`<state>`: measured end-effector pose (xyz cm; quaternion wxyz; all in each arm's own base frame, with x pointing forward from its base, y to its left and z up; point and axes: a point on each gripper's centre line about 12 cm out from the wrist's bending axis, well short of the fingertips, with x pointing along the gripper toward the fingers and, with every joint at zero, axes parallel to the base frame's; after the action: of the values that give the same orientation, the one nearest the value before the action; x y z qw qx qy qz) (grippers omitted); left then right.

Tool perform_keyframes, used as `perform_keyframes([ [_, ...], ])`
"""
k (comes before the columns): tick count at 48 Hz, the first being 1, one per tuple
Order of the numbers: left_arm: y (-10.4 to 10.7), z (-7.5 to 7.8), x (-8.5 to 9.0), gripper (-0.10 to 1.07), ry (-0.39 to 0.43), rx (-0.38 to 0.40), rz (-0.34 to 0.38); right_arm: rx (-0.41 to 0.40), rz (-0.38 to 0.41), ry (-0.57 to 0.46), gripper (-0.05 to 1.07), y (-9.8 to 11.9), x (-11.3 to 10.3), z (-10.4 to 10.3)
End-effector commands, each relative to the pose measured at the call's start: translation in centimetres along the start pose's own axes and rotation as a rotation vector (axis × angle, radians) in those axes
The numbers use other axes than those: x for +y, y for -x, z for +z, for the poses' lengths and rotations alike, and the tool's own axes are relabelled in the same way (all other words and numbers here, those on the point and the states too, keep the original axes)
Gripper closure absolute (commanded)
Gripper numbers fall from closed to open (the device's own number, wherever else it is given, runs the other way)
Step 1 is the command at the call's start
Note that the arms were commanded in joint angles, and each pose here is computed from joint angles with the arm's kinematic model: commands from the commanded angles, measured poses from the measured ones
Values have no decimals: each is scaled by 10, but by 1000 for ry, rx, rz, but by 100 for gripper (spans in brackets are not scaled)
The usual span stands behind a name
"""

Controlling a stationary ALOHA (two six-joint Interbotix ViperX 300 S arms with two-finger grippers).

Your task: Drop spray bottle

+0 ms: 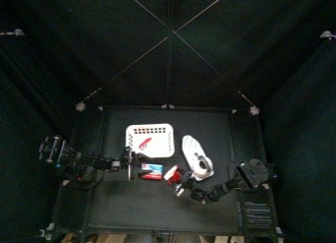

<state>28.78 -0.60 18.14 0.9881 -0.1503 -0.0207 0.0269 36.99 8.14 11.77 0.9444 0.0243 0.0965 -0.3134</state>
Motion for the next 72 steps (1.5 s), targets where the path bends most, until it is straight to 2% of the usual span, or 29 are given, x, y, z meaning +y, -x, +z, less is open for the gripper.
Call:
perform_keyframes([
  [1,-2,4,-2,-6,1,-17,-5,-16,-7,-34,44,0,2,9],
  [10,-2,3,-2,-6,1,-13,-4,6,-31,-38,25,1,0,4],
  [19,-2,2,-1,-6,1,-9,-3,2,-14,-33,4,6,4,4],
  [23,-2,2,-1,-6,0,-8,-4,2,-12,-33,-2,7,5,4],
  [46,-2,3,-2,-6,1,-9,-5,28,-30,-61,-2,17,3,6],
  [57,-2,3,-1,-6,1,-10,-3,10,-11,-70,-2,24,6,14],
  [72,-2,3,-2,-6,3,-9,-5,13,-43,-31,-2,27,2,24],
])
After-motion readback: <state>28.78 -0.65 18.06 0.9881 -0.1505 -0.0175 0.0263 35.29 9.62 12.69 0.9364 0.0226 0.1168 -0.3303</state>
